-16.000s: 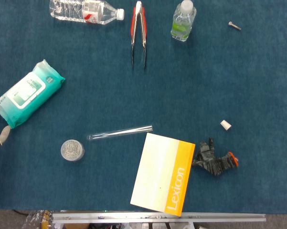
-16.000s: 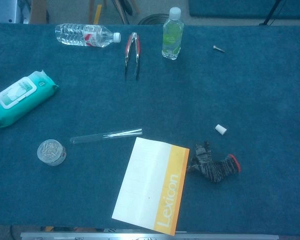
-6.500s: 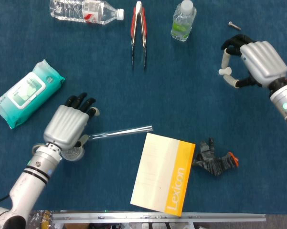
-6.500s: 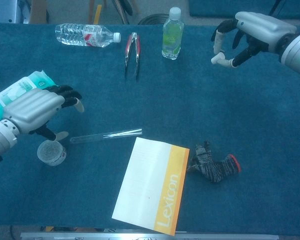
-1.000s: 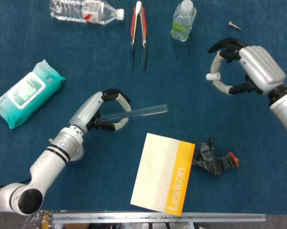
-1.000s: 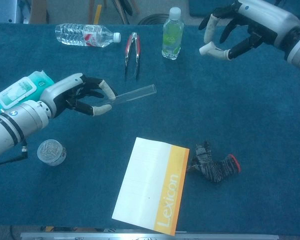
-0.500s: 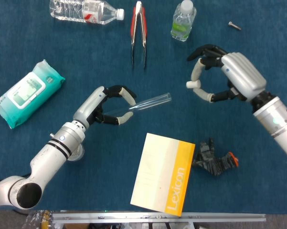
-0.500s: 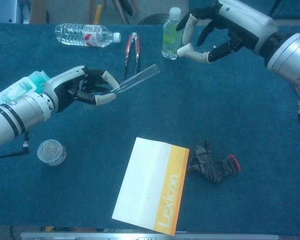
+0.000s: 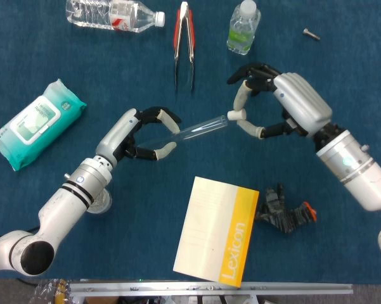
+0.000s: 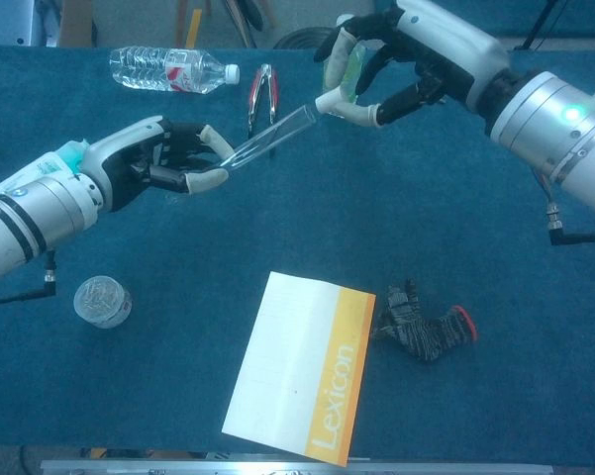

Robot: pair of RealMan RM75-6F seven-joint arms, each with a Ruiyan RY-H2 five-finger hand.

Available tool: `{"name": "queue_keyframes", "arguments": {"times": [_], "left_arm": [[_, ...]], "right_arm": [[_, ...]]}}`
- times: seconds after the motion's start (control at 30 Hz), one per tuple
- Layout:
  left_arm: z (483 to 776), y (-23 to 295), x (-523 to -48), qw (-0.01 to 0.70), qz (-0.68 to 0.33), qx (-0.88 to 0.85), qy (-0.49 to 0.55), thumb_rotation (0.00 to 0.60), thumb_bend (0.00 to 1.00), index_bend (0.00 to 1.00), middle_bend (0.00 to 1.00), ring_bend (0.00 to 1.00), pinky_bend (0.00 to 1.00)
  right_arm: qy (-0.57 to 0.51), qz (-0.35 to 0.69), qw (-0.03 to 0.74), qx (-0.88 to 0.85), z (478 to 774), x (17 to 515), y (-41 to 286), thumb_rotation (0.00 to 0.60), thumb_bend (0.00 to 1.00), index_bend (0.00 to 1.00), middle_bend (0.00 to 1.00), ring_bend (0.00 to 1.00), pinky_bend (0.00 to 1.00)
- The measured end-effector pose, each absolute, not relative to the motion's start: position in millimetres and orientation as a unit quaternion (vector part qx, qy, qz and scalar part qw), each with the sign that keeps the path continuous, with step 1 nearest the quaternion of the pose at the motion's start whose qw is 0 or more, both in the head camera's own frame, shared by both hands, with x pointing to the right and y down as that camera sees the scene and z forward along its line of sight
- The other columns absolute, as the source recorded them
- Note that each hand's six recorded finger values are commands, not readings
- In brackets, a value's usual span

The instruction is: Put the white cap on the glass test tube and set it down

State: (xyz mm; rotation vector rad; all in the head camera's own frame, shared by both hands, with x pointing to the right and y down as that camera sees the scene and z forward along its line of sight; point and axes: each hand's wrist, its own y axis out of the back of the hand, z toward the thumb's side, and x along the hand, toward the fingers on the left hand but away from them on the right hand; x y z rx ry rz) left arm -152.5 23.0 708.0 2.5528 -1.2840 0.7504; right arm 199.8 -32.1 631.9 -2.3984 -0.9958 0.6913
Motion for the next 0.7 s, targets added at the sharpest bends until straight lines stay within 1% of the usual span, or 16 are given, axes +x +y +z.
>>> {"name": "queue_keyframes", "arguments": {"times": [0.7], "left_arm": [[710.5, 21.4, -151.9, 0.1, 0.253, 0.859, -0.434, 0.6, 0.36, 0.62, 0.31, 0.12, 0.15]], "right_arm": [[-0.357, 0.244, 0.214, -0.876, 635.8, 185.9, -28.5, 0.6, 0.31, 0.64, 0.32, 0.17, 0.39]]}}
